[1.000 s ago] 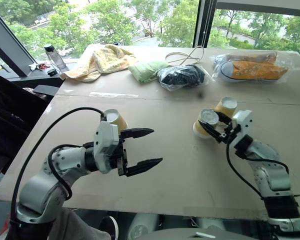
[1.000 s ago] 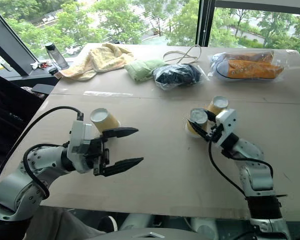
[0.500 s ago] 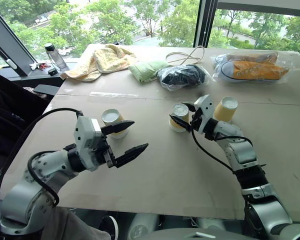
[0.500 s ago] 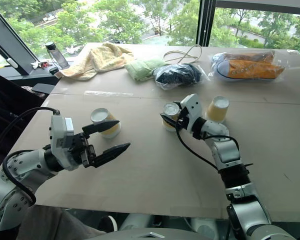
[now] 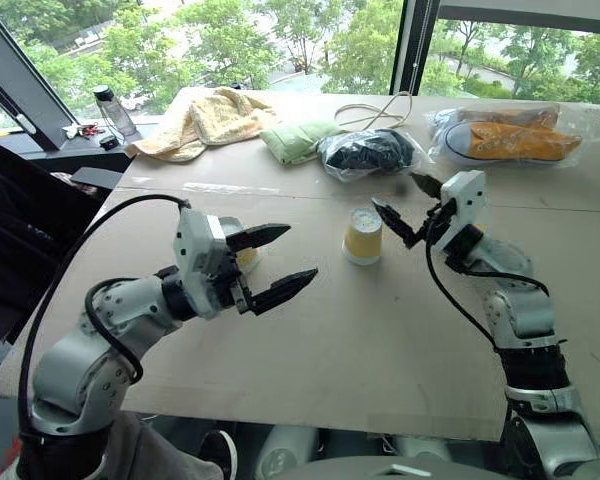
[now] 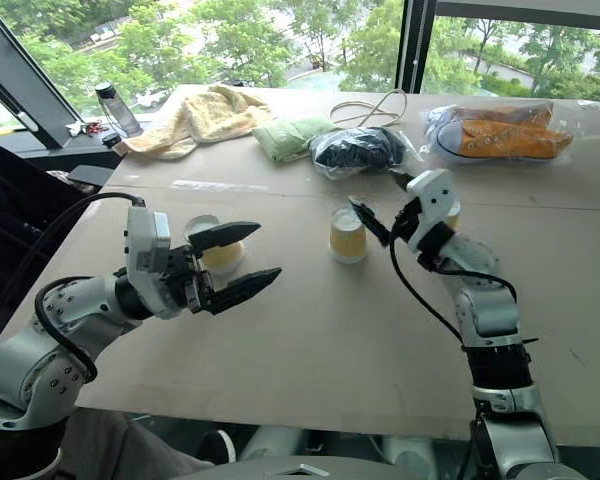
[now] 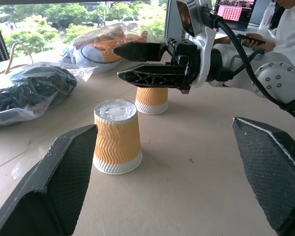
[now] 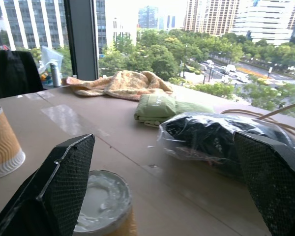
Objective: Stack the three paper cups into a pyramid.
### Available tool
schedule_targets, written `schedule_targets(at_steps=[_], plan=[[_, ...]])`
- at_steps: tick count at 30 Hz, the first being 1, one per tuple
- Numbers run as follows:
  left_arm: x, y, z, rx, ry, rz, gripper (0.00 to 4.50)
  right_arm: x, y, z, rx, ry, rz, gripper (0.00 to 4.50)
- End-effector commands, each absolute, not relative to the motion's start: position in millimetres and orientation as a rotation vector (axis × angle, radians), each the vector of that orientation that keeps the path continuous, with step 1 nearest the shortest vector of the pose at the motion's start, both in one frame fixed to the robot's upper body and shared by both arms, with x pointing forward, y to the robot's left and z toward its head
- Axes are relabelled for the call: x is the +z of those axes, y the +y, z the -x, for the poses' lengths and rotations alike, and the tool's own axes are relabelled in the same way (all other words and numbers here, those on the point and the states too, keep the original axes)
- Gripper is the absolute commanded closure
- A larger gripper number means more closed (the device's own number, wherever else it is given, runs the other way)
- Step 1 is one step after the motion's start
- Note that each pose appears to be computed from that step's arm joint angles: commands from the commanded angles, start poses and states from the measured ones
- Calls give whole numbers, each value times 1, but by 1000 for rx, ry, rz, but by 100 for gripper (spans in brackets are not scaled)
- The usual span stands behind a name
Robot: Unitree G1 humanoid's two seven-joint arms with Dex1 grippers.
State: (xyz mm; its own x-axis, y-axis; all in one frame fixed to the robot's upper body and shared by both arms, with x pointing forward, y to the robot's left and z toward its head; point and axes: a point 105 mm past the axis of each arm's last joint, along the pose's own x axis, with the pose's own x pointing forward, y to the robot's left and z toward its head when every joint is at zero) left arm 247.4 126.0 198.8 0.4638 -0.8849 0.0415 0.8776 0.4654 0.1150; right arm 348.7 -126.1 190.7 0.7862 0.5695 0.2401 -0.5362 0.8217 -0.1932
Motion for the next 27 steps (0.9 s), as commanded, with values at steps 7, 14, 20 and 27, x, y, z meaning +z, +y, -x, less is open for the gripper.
schedule_targets(at_steps=[7, 14, 20, 27], plan=[[205, 113, -266, -1091, -104, -95, 0, 177, -179, -359, 346, -269, 188, 5], [214, 104, -265, -1110, -125, -130, 0, 153, -181, -367, 337, -194, 104, 5], [216, 100, -261, -1124, -133, -140, 0, 149, -183, -371, 330, -186, 84, 57], [214, 100, -261, -1125, -129, -152, 0, 153, -174, -366, 379, -213, 76, 217]])
